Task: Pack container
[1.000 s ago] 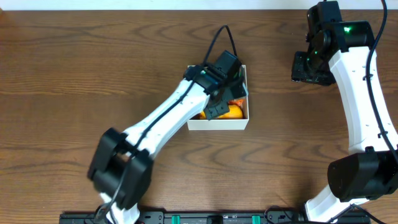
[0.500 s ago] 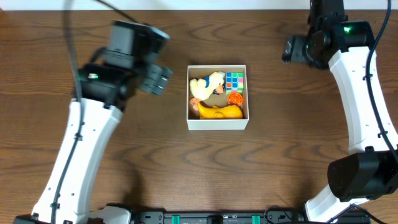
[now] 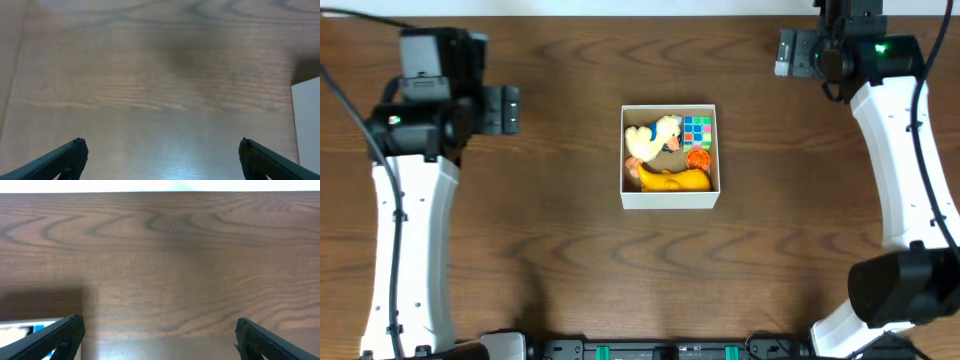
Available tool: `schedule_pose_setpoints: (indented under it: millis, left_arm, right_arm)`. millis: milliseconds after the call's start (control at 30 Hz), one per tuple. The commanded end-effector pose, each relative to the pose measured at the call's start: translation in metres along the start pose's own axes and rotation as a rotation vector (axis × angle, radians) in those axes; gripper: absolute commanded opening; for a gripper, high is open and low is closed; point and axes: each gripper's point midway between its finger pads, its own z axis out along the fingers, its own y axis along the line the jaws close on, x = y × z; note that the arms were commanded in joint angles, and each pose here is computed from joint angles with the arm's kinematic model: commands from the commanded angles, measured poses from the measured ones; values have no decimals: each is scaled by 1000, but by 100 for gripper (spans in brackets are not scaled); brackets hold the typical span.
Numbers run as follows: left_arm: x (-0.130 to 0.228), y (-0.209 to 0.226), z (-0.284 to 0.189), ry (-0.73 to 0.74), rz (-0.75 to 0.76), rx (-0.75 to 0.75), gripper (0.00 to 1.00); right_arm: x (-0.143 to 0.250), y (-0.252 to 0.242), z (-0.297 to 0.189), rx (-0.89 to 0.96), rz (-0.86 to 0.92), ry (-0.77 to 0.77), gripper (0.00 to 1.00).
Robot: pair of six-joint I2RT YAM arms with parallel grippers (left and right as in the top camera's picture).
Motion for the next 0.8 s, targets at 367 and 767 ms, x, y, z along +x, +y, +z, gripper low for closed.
schedule_pose_setpoints:
  millis: [367, 767]
  left_arm:
    - [64, -10, -27, -206, -37, 22, 98]
    - [148, -31, -42, -390, 59, 17, 98]
  right_arm:
    - [67, -31, -108, -3, 63, -141, 97]
    - [218, -60, -107, 50, 250, -136, 99]
